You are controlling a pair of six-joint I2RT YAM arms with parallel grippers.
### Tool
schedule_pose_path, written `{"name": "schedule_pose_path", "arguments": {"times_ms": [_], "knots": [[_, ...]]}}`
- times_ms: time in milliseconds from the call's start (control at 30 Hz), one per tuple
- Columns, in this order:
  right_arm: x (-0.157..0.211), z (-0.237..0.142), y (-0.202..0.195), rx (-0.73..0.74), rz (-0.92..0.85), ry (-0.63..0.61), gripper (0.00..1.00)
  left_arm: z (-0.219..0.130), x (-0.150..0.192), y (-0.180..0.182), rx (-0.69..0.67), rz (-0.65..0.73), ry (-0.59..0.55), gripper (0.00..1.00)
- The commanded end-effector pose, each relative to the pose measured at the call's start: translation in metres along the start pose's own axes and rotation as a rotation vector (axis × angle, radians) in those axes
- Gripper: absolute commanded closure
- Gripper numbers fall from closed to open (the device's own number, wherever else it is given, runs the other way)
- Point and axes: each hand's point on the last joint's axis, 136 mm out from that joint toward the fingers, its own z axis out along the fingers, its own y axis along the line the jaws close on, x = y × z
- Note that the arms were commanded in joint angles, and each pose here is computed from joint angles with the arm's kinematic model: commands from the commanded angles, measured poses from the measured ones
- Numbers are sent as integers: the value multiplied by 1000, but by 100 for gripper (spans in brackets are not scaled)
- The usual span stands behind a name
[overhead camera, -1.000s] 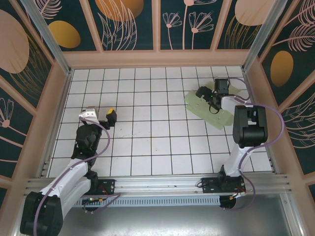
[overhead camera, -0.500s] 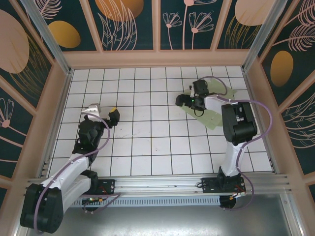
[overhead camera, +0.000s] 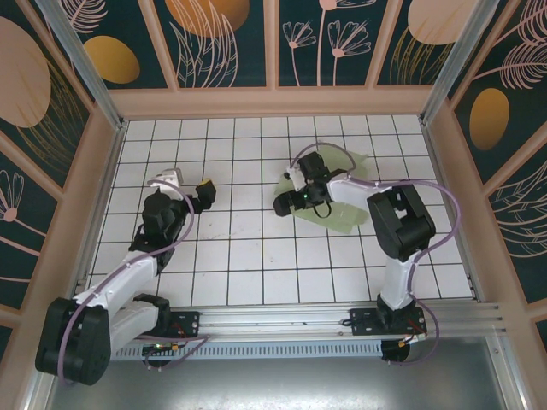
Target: Fold the paper box
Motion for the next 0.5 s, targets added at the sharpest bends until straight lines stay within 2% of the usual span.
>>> {"name": "schedule_pose_path", "arguments": {"times_ms": [0, 67, 167, 267, 367, 467], "knots": [[1, -32, 2, -8, 28, -63, 1, 14, -10, -22, 65, -12, 22, 1], [-13, -56, -14, 7, 143, -183, 1, 29, -11, -33, 97, -39, 75, 1], [-14, -93, -48, 37, 380, -350, 2, 57, -6, -59, 145, -37, 152, 1], [10, -124, -81, 108, 605, -461, 4, 83, -1, -96, 206, 27, 189, 1], [51, -147, -115, 199, 838, -530, 8, 116, 14, -141, 282, 97, 263, 1], [90, -164, -137, 247, 987, -602, 13, 149, 45, -181, 338, 199, 368, 1]]}}
